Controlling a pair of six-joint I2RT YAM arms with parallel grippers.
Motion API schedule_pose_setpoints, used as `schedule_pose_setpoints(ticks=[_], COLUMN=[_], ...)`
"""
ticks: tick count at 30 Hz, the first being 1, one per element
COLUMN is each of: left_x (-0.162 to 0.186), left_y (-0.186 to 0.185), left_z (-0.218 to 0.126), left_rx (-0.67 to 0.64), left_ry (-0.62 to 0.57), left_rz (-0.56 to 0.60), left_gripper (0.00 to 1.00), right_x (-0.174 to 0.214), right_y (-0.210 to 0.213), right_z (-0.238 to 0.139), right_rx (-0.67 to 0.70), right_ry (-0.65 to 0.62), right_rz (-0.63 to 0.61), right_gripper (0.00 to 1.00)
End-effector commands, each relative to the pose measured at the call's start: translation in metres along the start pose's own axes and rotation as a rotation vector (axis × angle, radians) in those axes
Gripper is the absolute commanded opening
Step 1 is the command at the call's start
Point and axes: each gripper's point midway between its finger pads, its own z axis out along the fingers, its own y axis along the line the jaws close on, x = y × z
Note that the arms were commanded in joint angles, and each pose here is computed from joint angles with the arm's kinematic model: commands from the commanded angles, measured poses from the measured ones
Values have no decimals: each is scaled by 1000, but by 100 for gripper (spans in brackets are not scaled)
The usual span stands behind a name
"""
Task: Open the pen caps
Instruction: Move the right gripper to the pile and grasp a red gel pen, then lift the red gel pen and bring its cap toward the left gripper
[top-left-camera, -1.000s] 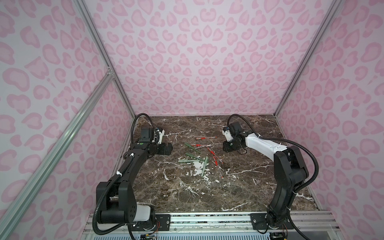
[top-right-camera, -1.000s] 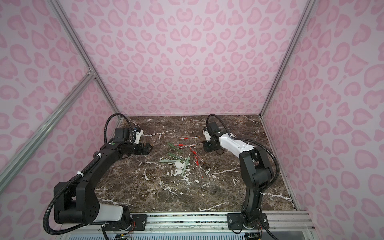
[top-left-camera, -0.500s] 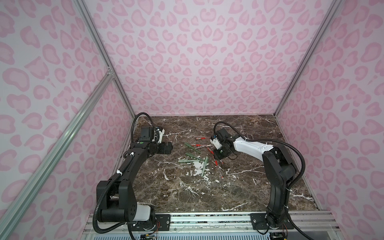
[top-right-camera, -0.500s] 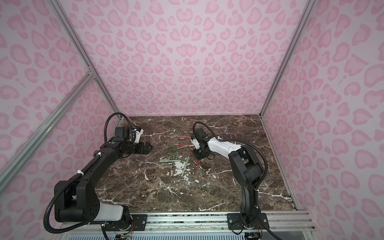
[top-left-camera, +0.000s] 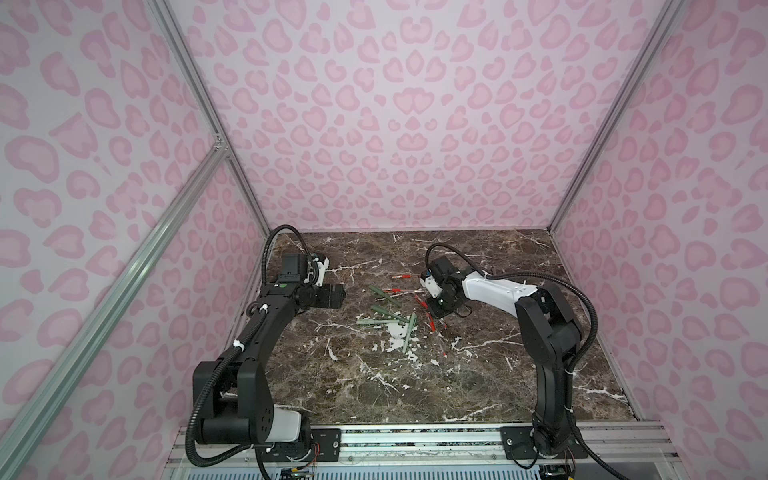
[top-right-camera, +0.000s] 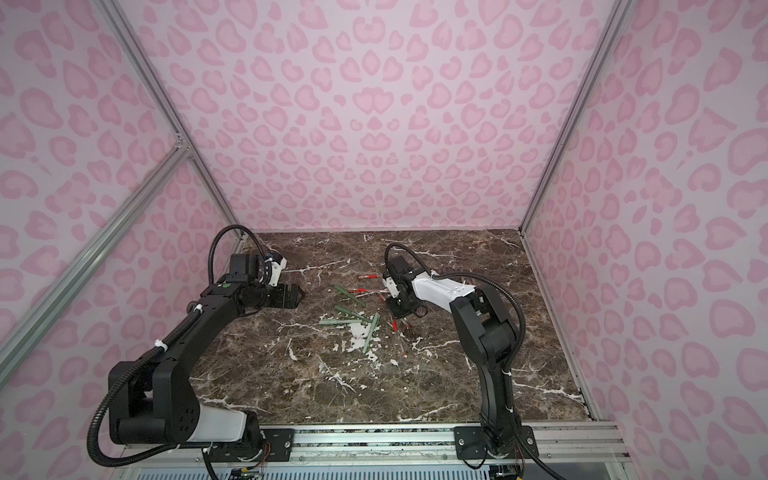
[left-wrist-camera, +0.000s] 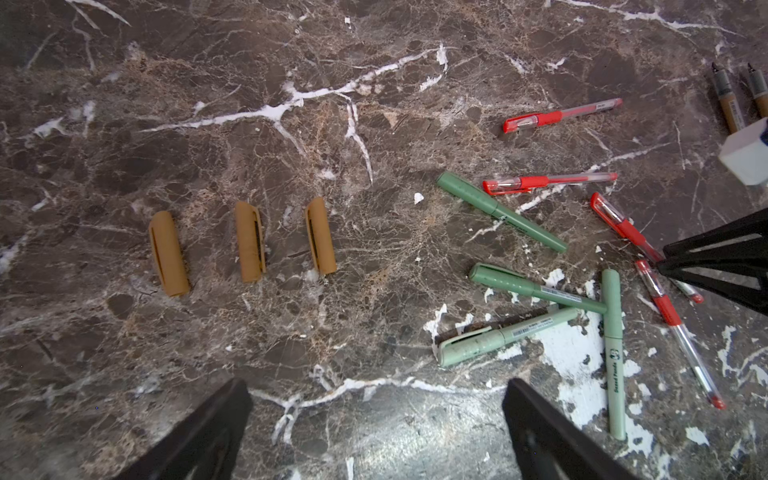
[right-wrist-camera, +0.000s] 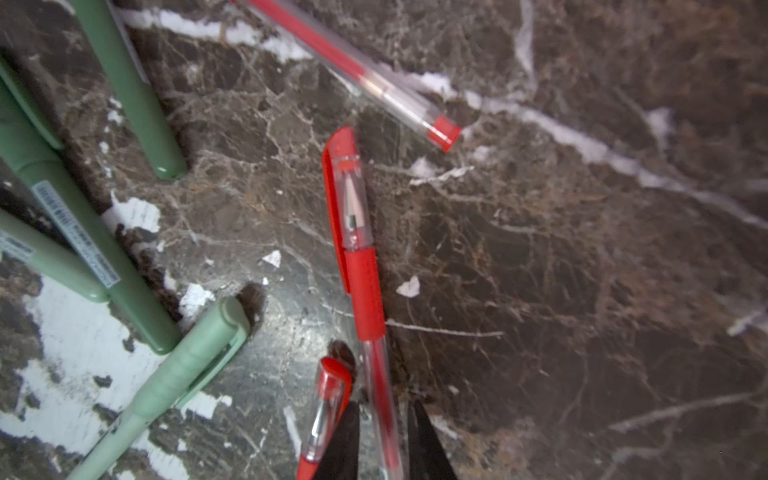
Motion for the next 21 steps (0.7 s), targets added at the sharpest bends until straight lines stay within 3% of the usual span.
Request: schedule_pose_setpoints(ticks=[1,11,21], left_x=[-6,-12,-28], left_y=[-1,-14,-62], left_z=[-2,-9,-29], left_rx=[5,73,347], left_ry=[-14,-33,-73], left_rz=[13,-5,-78], left_gripper=[98,98,99], right_x=[4,3,-27], right_y=[-7,-9,15], right_z=[7,6,-48], right_rx=[26,40,-39], right_ry=[23,27,-128], right_rz=[-13,-45,-8], right_gripper=[22,7,2])
